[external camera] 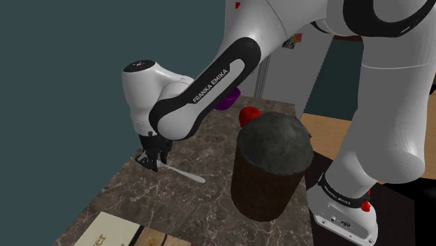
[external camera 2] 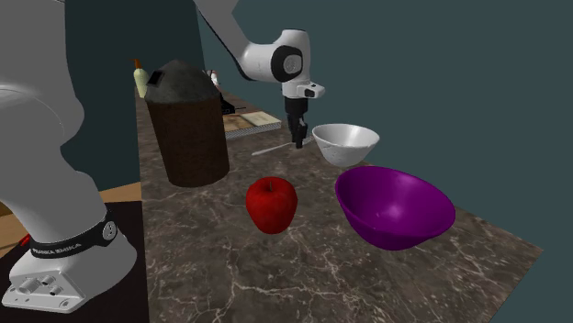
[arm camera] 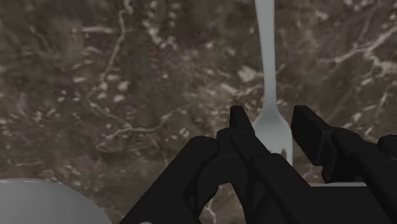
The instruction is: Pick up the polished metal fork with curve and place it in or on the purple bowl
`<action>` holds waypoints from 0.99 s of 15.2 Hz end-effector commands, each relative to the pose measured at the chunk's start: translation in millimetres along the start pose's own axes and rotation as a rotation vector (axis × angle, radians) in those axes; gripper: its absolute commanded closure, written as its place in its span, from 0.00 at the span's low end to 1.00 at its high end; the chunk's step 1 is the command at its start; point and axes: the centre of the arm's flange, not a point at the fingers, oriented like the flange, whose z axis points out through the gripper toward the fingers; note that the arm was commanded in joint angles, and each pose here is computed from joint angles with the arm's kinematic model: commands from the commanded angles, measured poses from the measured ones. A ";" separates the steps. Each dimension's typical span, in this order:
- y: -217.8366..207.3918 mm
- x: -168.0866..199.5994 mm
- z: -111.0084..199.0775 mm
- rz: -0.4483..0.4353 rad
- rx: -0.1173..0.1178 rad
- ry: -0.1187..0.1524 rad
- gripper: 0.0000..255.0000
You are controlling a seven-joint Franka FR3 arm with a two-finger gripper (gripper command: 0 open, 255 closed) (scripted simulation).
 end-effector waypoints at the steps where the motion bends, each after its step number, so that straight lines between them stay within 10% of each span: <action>1: -0.3 -0.3 -6.7 -0.002 0.000 -0.003 1.00; 15: -1.6 3.1 -80.5 -0.002 0.000 -0.003 1.00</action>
